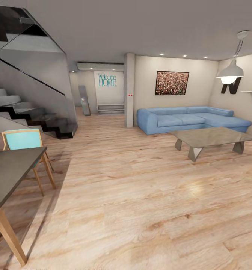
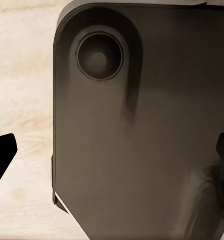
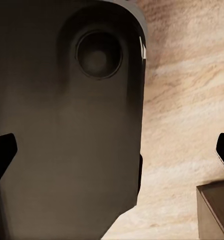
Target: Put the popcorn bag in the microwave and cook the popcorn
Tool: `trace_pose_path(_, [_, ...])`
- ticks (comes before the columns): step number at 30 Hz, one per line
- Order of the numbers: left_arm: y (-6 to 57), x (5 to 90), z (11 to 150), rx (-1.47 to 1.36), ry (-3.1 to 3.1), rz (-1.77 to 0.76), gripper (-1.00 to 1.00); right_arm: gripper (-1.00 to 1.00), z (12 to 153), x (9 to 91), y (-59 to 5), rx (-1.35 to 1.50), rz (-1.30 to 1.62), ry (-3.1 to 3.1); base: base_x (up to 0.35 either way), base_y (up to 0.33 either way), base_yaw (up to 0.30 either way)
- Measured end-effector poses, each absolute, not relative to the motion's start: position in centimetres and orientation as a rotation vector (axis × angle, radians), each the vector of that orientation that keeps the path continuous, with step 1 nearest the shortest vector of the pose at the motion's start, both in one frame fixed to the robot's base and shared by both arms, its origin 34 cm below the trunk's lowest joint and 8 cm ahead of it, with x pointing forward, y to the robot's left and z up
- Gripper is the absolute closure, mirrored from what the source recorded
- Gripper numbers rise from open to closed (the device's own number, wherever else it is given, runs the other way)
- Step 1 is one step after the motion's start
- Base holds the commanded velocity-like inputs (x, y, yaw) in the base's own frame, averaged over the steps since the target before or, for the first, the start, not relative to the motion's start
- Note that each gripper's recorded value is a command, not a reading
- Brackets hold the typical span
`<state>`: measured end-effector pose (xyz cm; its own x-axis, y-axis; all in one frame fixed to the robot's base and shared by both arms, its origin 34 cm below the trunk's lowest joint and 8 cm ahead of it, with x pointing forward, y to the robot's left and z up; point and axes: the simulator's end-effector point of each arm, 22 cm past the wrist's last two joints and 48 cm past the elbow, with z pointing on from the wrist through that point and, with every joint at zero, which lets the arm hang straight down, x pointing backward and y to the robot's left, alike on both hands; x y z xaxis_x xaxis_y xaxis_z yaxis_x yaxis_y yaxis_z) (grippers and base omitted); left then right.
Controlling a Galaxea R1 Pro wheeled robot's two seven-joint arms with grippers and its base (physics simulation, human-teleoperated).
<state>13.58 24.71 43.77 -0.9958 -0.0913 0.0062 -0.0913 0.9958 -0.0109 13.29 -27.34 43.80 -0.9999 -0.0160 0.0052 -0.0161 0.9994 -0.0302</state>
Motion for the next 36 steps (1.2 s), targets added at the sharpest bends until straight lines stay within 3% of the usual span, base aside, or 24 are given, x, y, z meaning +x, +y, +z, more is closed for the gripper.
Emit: trace_pose_path(36, [24.76,13.57,43.77,0.149,-3.132,0.015,-1.00,-1.00,43.80,13.36,-27.38,0.024,0.051,-3.140,0.000,0.000,0.269])
